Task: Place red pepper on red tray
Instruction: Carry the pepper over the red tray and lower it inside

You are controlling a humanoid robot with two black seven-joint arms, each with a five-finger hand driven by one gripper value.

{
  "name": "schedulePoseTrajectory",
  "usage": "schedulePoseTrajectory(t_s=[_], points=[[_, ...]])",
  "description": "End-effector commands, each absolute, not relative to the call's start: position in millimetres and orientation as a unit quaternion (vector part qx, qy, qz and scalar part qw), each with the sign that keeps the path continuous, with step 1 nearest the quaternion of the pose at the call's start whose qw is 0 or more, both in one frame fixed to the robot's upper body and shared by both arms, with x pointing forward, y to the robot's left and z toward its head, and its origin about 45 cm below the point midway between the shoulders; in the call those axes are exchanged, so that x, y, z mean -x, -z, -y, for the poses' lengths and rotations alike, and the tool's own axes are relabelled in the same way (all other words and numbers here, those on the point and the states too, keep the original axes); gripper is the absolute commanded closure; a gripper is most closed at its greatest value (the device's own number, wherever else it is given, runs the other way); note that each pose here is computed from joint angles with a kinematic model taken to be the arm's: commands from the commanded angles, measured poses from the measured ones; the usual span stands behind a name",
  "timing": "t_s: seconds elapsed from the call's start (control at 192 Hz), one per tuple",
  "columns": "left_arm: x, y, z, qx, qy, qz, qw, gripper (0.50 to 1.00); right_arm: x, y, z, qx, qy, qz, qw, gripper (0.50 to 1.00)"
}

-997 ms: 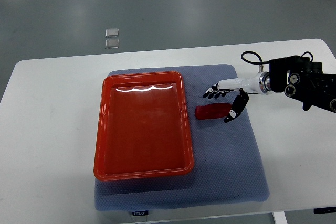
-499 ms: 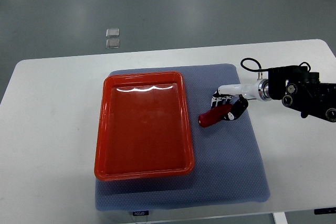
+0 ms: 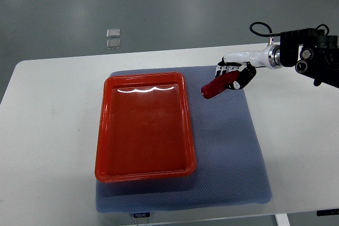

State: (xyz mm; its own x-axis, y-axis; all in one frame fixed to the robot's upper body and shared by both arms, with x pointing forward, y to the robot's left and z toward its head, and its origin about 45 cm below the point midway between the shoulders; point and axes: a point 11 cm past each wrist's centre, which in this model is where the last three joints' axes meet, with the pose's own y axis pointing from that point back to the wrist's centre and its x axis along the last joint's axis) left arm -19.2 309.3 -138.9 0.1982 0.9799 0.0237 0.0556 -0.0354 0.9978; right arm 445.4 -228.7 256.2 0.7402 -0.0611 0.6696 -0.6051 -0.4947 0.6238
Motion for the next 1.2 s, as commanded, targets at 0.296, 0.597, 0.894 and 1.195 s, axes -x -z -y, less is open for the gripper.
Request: schedulePoseTrajectory(t_s=[0.296, 0.597, 0.894, 1.195], points=[[19, 139, -307, -0.569, -0.438, -0.455, 0.527, 0.5, -446, -264, 114, -0.857, -0.3, 0.162, 0.386, 1.0], [17, 139, -304, -0.566, -0.435, -0.457, 0.531, 0.5, -418, -219, 29, -0.88, -0.285, 0.118, 0.361, 1.0], [17, 139, -305, -0.566, -0.436, -0.456, 0.53, 0.5, -418, -181, 49, -0.876, -0.254, 0.147, 0.381, 1.0], [17, 139, -306, -0.566, -0.438, -0.455, 0.529, 0.5, -419, -175, 54, -0.875, -0.248, 0.161, 0.384, 0.838]])
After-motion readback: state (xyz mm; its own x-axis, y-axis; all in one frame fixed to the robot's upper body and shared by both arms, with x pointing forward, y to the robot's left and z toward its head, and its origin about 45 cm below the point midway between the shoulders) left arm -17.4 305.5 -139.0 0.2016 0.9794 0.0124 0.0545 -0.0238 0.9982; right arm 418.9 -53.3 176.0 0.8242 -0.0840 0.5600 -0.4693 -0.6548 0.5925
